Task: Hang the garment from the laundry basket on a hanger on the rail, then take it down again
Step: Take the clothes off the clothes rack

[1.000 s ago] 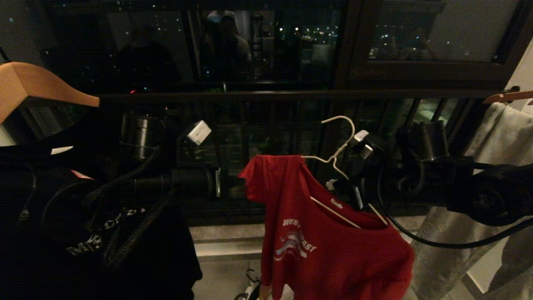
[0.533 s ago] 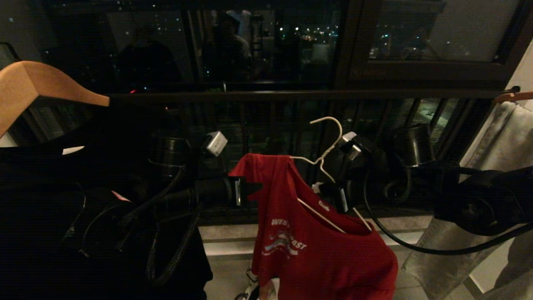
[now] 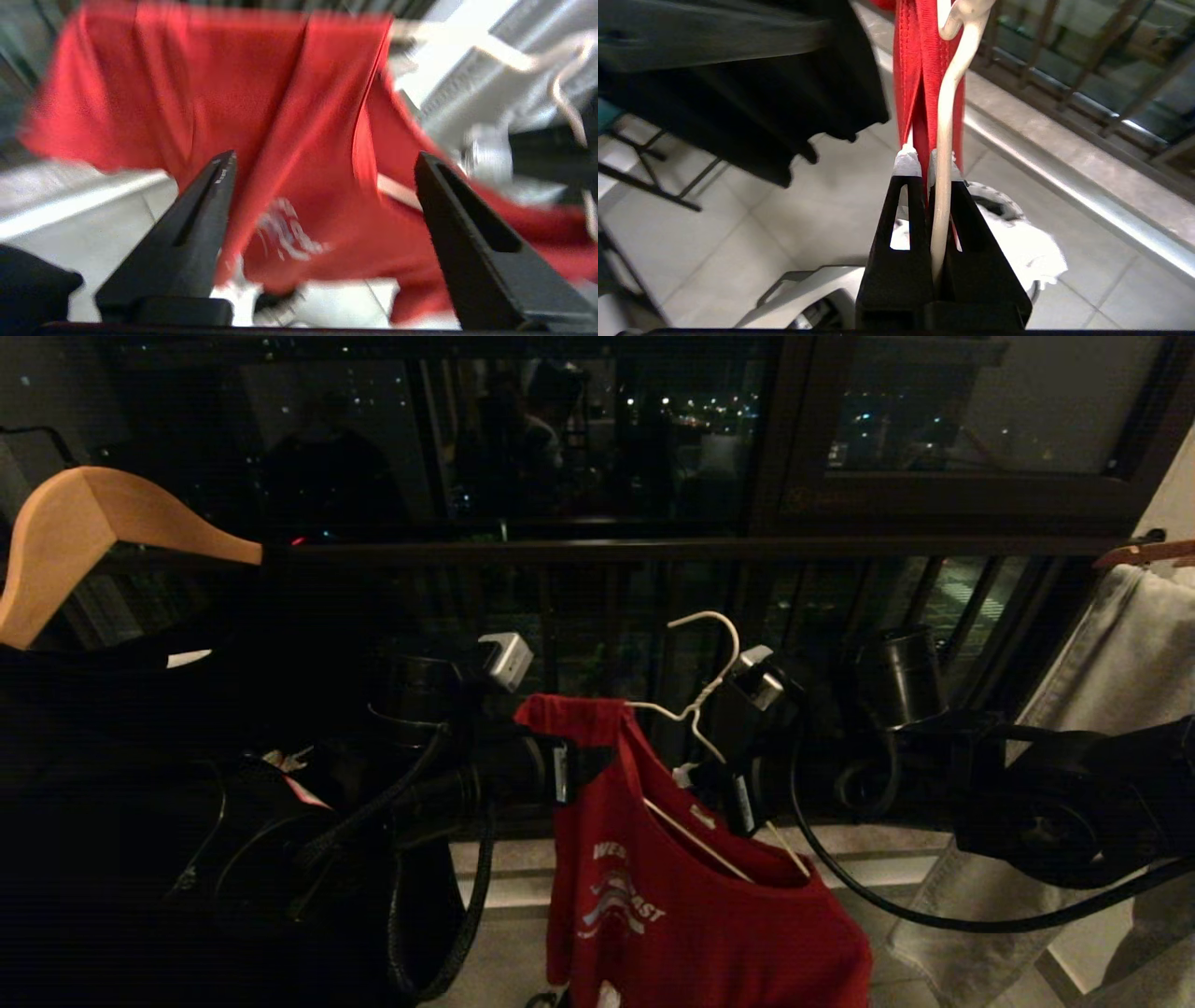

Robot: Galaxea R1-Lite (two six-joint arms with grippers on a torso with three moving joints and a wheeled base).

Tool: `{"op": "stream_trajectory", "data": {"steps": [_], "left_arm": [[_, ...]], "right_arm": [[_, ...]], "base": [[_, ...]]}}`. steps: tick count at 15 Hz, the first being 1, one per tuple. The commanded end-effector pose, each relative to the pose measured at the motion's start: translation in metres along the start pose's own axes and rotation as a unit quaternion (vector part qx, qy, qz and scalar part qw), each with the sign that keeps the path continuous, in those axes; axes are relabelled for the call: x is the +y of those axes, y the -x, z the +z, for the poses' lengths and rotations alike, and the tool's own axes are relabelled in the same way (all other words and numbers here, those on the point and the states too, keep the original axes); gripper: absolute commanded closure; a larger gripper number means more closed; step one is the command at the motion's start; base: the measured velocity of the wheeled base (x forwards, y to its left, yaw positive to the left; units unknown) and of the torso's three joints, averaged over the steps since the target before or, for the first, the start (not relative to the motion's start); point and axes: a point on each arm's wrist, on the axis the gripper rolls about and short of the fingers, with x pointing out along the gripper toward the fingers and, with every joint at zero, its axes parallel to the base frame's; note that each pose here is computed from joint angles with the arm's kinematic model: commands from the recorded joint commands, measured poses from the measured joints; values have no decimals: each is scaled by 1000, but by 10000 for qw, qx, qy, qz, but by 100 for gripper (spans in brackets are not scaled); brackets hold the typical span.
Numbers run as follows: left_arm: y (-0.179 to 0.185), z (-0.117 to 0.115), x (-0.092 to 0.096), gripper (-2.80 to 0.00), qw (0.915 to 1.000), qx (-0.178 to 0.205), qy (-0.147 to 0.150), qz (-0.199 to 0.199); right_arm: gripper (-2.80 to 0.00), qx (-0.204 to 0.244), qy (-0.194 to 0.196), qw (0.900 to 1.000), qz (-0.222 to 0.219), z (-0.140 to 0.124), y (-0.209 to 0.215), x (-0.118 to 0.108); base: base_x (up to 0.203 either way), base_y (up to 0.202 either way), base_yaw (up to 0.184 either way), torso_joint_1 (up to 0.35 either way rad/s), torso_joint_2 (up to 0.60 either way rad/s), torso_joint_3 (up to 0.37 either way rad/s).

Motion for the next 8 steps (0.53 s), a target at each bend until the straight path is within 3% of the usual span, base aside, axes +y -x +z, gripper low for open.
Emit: {"op": "stream_trajectory", "data": {"steps": [1, 8], "left_arm": [[-7, -5, -4, -280, 9998, -134, -72, 99], [-17, -15, -1, -280, 9950, -140, -663, 732]], "right_arm": [[0, -11, 31, 10000, 90, 0, 0, 7], [0, -43, 50, 9999, 110, 2, 3, 9]], "base": [[0, 0, 0, 0, 0, 0], [0, 0, 0, 0, 0, 0]]}}
